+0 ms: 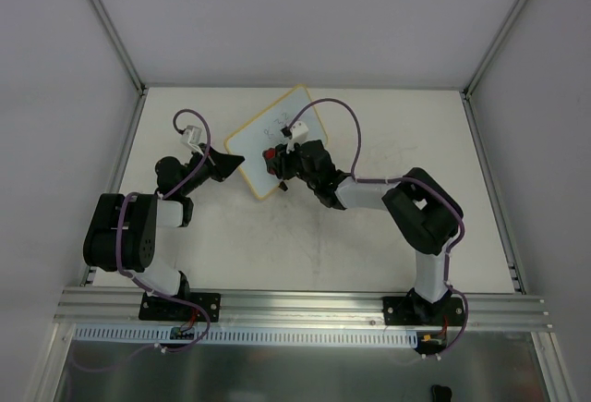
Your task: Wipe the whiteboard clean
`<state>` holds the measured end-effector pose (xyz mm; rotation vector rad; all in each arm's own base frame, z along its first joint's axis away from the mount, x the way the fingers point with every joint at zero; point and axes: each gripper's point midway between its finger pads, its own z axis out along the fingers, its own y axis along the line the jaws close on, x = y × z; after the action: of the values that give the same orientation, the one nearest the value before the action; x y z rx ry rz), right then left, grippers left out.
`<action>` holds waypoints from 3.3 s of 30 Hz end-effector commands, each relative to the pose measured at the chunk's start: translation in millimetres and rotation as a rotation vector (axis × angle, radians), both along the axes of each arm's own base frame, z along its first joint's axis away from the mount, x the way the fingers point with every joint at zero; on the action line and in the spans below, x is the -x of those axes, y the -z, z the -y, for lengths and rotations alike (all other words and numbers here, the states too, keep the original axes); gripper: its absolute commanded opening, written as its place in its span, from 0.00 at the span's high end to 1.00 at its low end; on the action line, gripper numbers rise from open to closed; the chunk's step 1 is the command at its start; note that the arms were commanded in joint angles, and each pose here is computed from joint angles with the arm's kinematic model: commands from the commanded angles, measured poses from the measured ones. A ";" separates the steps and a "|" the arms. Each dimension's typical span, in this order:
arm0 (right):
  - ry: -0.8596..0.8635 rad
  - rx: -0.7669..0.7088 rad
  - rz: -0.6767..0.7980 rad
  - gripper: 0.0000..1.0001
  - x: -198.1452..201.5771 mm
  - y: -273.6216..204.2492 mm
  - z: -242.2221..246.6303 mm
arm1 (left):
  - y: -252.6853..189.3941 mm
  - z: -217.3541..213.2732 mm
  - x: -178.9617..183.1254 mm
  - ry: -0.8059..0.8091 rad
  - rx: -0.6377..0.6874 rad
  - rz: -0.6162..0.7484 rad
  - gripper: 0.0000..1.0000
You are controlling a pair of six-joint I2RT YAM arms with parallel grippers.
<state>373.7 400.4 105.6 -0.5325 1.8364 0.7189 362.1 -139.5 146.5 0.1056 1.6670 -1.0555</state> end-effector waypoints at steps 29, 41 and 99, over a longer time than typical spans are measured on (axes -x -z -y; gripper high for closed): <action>0.215 -0.242 -0.304 1.00 -132.5 -4.6 92.8 | -51.4 12.9 6.8 0.092 -0.010 0.270 1.00; 0.128 -0.198 -0.262 1.00 -130.2 -34.7 73.3 | -50.3 12.9 5.4 0.092 -0.009 0.265 1.00; 0.018 -0.106 -0.182 1.00 -154.5 -72.6 30.9 | -51.6 19.5 9.1 0.139 0.004 0.255 1.00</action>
<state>530.0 348.2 156.9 -0.3069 2.0397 0.8161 363.6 -138.2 148.8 0.0973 1.6606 -1.0742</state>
